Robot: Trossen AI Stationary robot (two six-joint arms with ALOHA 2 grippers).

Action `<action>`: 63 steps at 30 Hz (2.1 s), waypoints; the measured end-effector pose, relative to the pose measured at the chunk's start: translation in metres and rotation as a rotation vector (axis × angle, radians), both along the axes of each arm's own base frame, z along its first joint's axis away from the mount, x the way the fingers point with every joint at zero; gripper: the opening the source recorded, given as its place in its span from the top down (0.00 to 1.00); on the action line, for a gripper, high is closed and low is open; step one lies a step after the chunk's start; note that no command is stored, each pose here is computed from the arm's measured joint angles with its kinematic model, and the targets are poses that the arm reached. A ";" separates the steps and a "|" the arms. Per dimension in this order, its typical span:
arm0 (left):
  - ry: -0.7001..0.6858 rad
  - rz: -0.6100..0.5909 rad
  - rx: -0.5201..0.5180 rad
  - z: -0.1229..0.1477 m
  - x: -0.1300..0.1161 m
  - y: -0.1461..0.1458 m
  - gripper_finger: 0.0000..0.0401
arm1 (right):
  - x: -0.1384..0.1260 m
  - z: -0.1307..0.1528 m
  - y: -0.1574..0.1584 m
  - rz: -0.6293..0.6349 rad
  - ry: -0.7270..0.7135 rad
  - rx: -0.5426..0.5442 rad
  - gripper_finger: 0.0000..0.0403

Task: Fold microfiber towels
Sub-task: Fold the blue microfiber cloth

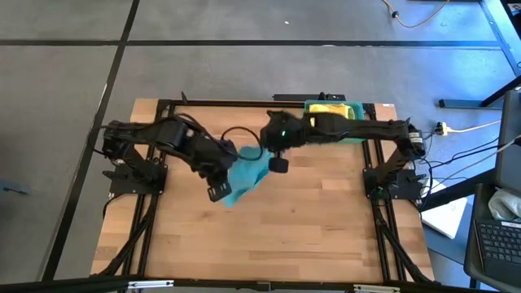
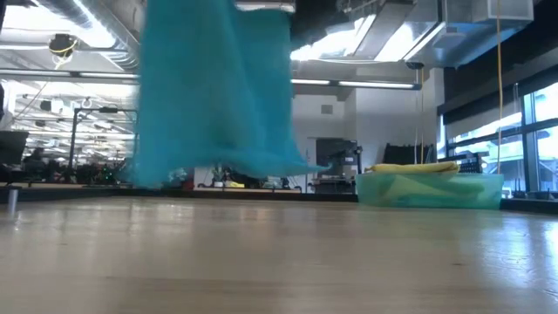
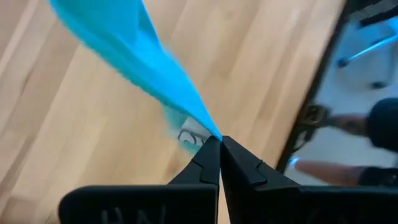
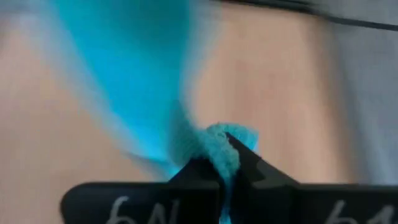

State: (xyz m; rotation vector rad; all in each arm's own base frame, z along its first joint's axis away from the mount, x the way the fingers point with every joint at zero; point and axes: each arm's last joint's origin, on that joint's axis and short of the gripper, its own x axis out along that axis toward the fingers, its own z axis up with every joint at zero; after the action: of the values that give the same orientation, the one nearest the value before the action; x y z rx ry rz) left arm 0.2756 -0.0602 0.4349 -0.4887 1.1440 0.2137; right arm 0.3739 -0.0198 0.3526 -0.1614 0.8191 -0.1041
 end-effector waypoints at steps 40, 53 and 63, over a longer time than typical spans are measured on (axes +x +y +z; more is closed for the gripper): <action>0.102 0.040 0.103 -0.044 -0.008 0.009 1.00 | -0.060 -0.006 -0.010 0.164 0.329 0.343 0.99; 0.109 -0.017 -0.132 -0.147 -0.006 -0.087 1.00 | -0.063 -0.108 0.094 0.493 0.472 0.604 0.99; 0.229 -0.042 0.028 -0.131 -0.024 -0.064 1.00 | -0.061 -0.097 0.084 0.368 0.475 0.341 0.99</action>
State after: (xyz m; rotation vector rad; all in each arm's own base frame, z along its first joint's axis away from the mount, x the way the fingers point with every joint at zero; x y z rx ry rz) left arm 0.2516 -0.1244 0.3042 -0.4225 1.3713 0.2532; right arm 0.3126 0.0642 0.2557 -0.0095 1.2512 0.4345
